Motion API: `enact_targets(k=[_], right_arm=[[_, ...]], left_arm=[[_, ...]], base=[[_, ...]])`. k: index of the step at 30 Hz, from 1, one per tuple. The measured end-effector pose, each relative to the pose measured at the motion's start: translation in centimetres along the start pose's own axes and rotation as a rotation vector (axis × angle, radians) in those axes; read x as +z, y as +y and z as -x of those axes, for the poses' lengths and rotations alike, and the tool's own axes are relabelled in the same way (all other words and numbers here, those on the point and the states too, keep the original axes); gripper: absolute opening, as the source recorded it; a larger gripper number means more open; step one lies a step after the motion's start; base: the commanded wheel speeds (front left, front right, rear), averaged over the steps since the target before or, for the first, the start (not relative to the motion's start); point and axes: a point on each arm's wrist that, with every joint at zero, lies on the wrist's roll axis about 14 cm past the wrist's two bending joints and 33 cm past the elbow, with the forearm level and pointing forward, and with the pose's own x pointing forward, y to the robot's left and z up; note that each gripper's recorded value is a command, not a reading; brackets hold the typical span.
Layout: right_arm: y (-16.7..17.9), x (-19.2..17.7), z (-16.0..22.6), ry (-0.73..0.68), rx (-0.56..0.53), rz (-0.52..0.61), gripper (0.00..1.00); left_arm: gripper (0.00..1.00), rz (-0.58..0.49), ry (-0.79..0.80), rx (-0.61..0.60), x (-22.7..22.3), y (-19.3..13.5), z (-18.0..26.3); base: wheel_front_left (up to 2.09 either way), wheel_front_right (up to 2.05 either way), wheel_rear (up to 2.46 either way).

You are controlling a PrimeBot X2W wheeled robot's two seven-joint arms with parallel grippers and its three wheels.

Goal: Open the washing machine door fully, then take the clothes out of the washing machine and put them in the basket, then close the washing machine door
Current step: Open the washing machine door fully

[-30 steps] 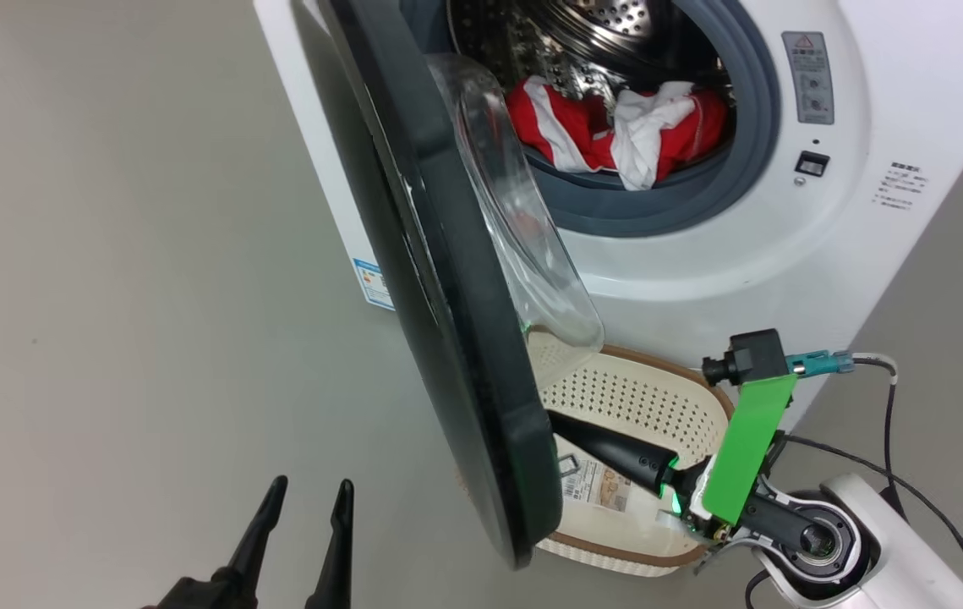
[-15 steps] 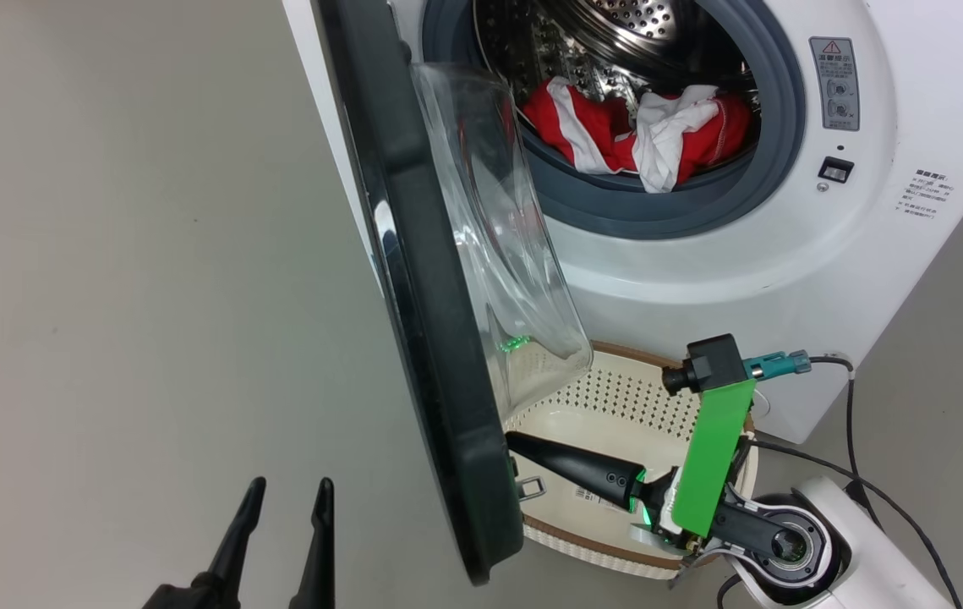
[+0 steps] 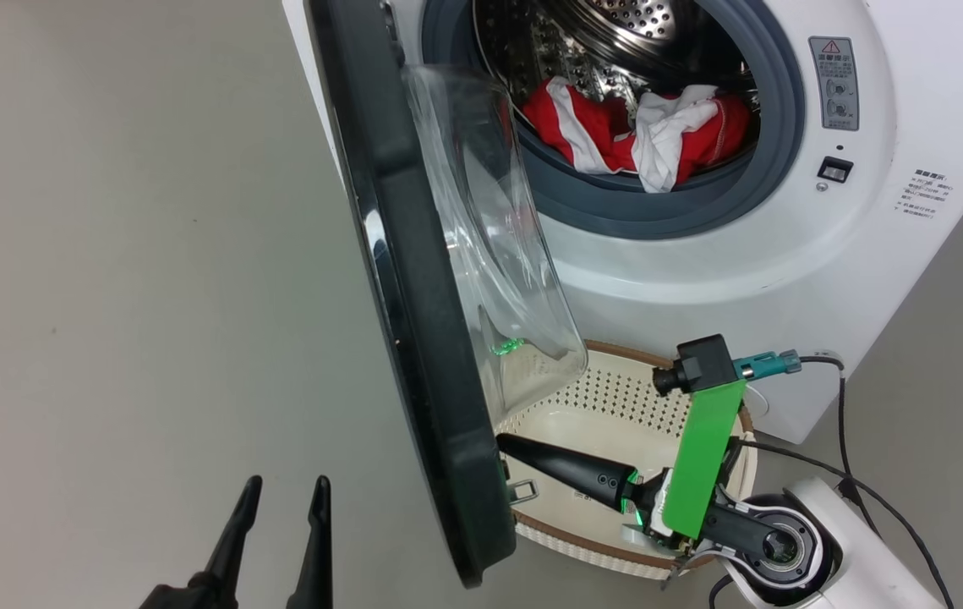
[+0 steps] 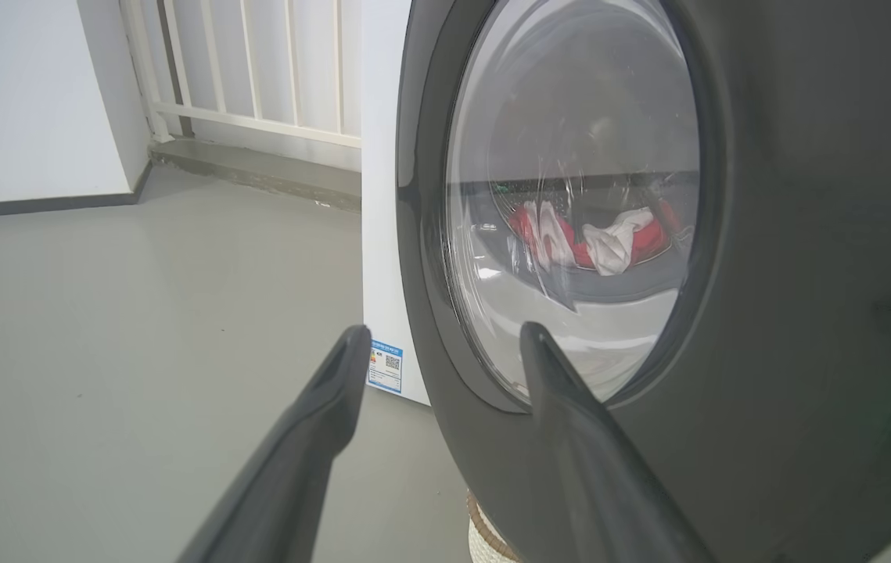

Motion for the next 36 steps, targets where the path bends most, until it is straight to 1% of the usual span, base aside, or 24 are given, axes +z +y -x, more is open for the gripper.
enact_targets(k=[2, 3, 4, 5, 6, 7, 8, 9, 14, 18, 24, 32, 36], right_arm=[[0.0, 0.3, 0.1, -0.016, -0.003, 0.005, 0.08], [0.0, 0.4, 0.1, -0.019, -0.007, 0.01, 0.18], [-0.1, 0.5, 0.2, -0.027, -0.011, 0.016, 0.33], [-0.1, 0.6, 0.2, -0.035, -0.014, 0.021, 0.4], [-0.1, 0.7, 0.3, -0.041, -0.017, 0.026, 0.45], [-0.1, 0.8, 0.3, -0.048, -0.02, 0.03, 0.54], [-0.1, 0.9, 0.4, -0.058, -0.023, 0.034, 0.84], [-0.2, 1.1, 0.5, -0.068, -0.026, 0.036, 1.0], [-1.3, 0.9, 1.4, -0.109, -0.062, 0.019, 1.0], [-2.0, 1.6, 2.4, -0.151, -0.085, 0.019, 1.0], [-4.1, 2.5, 4.7, -0.231, -0.153, 0.001, 1.0], [-7.0, 2.8, 7.9, -0.329, -0.252, -0.02, 1.0], [-8.8, 2.7, 9.8, -0.366, -0.336, 0.011, 1.0]], left_arm=[[1.0, 0.001, 0.002, -0.003, -0.1, -0.1, 0.0], [1.0, 0.002, 0.003, -0.006, -0.1, -0.1, 0.0], [1.0, 0.002, 0.005, -0.008, -0.2, -0.2, 0.0], [1.0, 0.003, 0.008, -0.01, -0.3, -0.2, 0.0], [1.0, 0.004, 0.011, -0.013, -0.4, -0.3, 0.1], [1.0, 0.006, 0.015, -0.023, -0.5, -0.5, 0.1], [1.0, 0.006, 0.017, -0.026, -0.6, -0.6, 0.1], [1.0, 0.004, 0.018, -0.036, -0.6, -0.7, 0.1], [1.0, 0.003, 0.027, -0.054, -0.9, -1.0, 0.1], [1.0, 0.001, 0.037, -0.07, -1.3, -1.4, -0.2], [1.0, 0.0, 0.045, -0.081, -1.5, -1.7, -0.6], [1.0, 0.0, 0.053, -0.098, -1.8, -2.2, -1.0], [1.0, 0.001, 0.05, -0.101, -1.8, -2.3, -1.1]], base=[[0.0, 0.0, 0.0], [0.0, 0.0, 0.0], [0.0, 0.0, 0.0], [0.0, 0.0, 0.0], [0.0, 0.0, 0.0], [0.0, 0.0, 0.0], [0.0, 0.0, 0.0], [0.0, 0.0, 0.0], [0.0, 0.0, 0.0], [0.0, 0.0, 0.0], [0.0, 0.0, 0.0], [0.0, 0.0, 0.0], [0.0, 0.0, 0.0]])
